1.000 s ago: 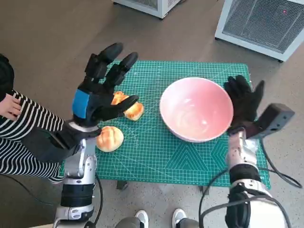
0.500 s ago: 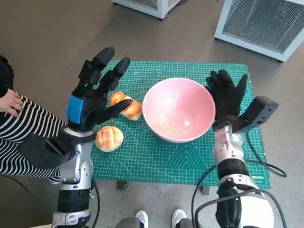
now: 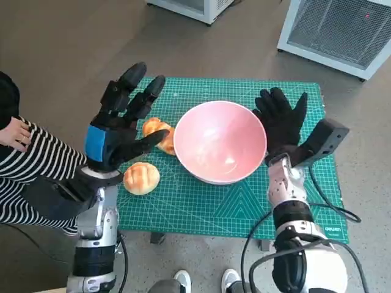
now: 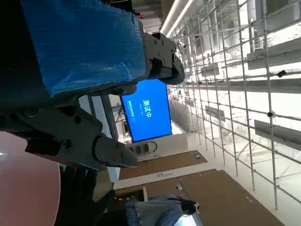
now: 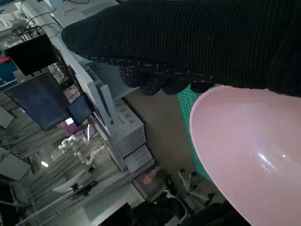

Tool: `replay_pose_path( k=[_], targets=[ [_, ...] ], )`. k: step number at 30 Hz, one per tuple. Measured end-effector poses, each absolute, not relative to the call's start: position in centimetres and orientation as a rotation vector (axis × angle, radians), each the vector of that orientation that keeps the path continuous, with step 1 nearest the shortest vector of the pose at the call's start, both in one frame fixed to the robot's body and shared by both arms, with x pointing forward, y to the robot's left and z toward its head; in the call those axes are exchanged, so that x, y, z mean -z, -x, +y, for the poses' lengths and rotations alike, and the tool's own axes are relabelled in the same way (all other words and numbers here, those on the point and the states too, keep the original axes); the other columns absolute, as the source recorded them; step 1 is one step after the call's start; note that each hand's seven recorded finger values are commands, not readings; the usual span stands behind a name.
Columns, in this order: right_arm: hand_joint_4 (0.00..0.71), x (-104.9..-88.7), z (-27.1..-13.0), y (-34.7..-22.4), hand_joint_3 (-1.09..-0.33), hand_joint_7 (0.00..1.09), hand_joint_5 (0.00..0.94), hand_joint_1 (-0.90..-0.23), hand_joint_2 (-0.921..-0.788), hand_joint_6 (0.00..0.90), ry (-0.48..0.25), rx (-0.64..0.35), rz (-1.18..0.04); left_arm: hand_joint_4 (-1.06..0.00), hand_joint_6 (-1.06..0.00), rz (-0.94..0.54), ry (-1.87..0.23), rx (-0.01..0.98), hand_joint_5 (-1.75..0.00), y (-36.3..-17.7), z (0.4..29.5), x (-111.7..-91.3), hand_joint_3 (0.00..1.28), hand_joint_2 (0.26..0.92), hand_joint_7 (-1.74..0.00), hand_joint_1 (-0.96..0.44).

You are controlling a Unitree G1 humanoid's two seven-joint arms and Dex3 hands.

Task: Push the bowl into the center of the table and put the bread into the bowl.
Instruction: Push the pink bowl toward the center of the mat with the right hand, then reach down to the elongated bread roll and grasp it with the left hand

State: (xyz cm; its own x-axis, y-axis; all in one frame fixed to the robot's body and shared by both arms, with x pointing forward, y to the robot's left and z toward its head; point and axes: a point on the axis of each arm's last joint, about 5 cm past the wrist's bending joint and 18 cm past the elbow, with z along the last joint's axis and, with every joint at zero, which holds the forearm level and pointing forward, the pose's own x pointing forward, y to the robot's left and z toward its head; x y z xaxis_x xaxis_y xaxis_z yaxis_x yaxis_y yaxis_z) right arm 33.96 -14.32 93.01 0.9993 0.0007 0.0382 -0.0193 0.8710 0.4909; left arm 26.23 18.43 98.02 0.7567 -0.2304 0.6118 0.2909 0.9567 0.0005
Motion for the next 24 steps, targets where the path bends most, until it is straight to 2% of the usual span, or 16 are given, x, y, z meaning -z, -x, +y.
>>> replay_pose_path(
  k=[2, 5, 10, 17, 24],
  targets=[
    [0.15, -93.5, -14.6, -34.1, -0.849, 0.25, 0.0, -0.727, -0.921, 0.135, -0.459, -0.026, -0.086, -0.4, -0.22, -0.653, 0.097, 0.287, 0.0, -26.2, 18.4, -98.0, 0.09, 0.921, -0.35, -0.18],
    [0.148, -94.6, -15.3, -34.2, -0.856, 0.24, 0.0, -0.727, -0.921, 0.125, -0.321, -0.063, -0.204, -0.4, -0.23, -0.651, 0.102, 0.293, 0.0, -26.3, 18.2, -98.0, 0.09, 0.921, -0.34, -0.18],
    [0.158, -96.7, -16.4, -34.3, -0.858, 0.25, 0.006, -0.735, -0.921, 0.135, -0.136, -0.118, -0.401, -0.4, -0.23, -0.648, 0.118, 0.308, 0.0, -26.5, 17.6, -98.0, 0.09, 0.921, -0.34, -0.19],
    [0.177, -98.2, -17.4, -33.4, -0.805, 0.29, 0.012, -0.754, -0.921, 0.171, -0.027, -0.184, -0.6, -0.4, -0.24, -0.664, 0.126, 0.349, 0.0, -27.2, 16.9, -98.7, 0.1, 0.921, -0.35, -0.23],
    [0.229, -99.1, -17.8, -31.6, -0.743, 0.35, 0.03, -0.788, -0.921, 0.225, 0.029, -0.237, -0.755, -0.38, -0.11, -0.69, 0.124, 0.405, 0.0, -27.8, 16.3, -99.5, 0.11, 0.92, -0.59, -0.26]
  ],
)
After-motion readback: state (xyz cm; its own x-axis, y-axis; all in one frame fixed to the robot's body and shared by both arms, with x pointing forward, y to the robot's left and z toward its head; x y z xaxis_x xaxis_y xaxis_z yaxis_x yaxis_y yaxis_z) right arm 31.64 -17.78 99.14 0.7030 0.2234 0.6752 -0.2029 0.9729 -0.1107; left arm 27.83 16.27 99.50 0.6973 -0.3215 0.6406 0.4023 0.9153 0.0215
